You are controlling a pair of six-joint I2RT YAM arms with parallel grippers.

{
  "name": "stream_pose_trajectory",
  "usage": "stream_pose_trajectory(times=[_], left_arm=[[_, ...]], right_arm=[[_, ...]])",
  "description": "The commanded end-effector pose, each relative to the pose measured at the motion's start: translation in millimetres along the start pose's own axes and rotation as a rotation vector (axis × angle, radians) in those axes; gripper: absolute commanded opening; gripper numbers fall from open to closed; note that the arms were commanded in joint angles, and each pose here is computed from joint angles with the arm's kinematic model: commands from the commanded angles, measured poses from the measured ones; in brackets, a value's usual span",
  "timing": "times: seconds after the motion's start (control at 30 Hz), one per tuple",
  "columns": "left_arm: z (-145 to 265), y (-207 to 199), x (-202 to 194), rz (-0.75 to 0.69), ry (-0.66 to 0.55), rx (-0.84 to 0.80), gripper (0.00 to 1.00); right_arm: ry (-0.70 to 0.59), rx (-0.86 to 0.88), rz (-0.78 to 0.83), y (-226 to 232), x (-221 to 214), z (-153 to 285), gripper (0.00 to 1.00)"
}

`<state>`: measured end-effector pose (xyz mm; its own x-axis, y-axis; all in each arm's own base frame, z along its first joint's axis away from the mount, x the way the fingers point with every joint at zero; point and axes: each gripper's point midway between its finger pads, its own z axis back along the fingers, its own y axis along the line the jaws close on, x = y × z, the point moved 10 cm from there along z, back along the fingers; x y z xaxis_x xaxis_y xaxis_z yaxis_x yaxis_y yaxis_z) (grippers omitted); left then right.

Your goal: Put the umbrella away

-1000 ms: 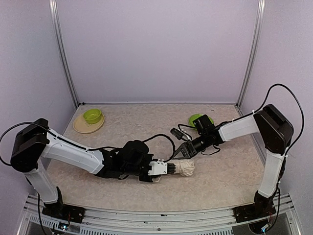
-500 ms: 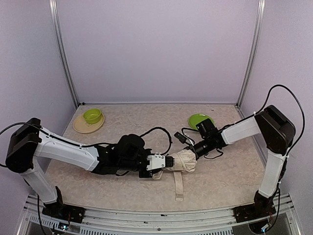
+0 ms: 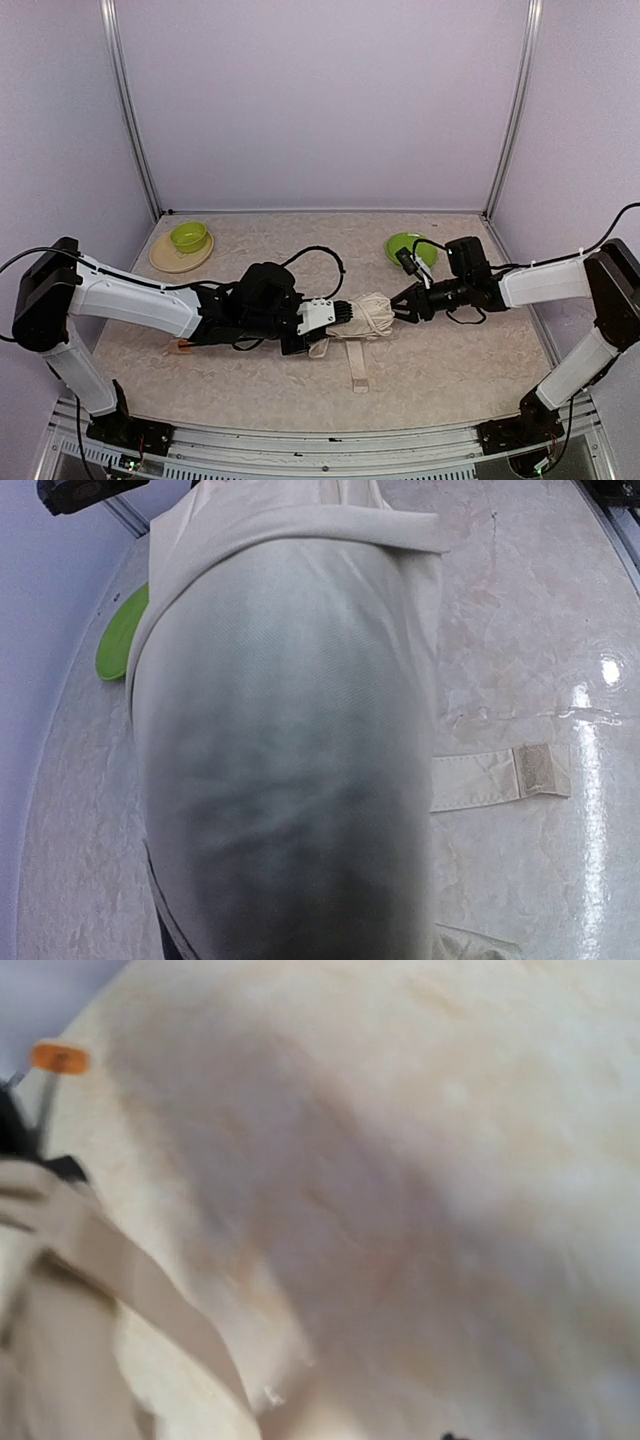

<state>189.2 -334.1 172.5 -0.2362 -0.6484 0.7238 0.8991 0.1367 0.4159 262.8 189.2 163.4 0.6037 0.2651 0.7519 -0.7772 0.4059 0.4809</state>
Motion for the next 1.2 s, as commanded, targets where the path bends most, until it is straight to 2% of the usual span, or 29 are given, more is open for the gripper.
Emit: stream_pose_trajectory(times=[0.0,0.13,0.4,0.43,0.53,0.67,0.8,0.9,1.07,1.17], left_arm=[[4.4,16.6,15.2,0.036,-0.039,0.068,0.00],[0.3,13.7,12.4,0.046,-0.035,0.052,0.00],[-16.6,18.3,-5.7,0.069,0.035,0.032,0.00],[-16.5,25.8,-6.9,0.124,0.004,0.036,0.00],[-16.2,31.2,-5.3,0.145,0.004,0.076,0.00],[-12.6,33.3,-1.6,0.170,-0.009,0.084,0.00],[1.8,36.9,12.3,0.166,-0.041,0.083,0.00],[16.7,37.8,28.3,0.134,-0.041,0.103,0.00],[39.8,38.3,53.9,0.065,-0.006,0.134,0.00],[54.5,42.5,66.9,0.048,0.002,0.140,0.00]], right_arm=[[-0.035,-0.083,-0.131,-12.0,-34.6,-1.9,0.51],[-0.182,-0.051,-0.092,4.7,-45.0,13.3,0.53],[-0.182,-0.072,0.101,23.1,-17.8,31.1,0.57],[-0.193,-0.072,0.044,21.4,-20.1,29.7,0.57],[-0.245,-0.072,-0.064,23.5,-33.5,23.0,0.56],[-0.313,-0.047,-0.009,39.9,-41.8,4.2,0.57],[-0.401,0.014,0.111,39.6,-41.0,-2.8,0.61],[-0.452,0.080,0.203,41.3,-33.6,-7.9,0.71],[-0.495,0.148,0.342,44.4,-28.9,-8.8,0.74],[-0.489,0.159,0.362,40.8,-24.6,-12.8,0.74]])
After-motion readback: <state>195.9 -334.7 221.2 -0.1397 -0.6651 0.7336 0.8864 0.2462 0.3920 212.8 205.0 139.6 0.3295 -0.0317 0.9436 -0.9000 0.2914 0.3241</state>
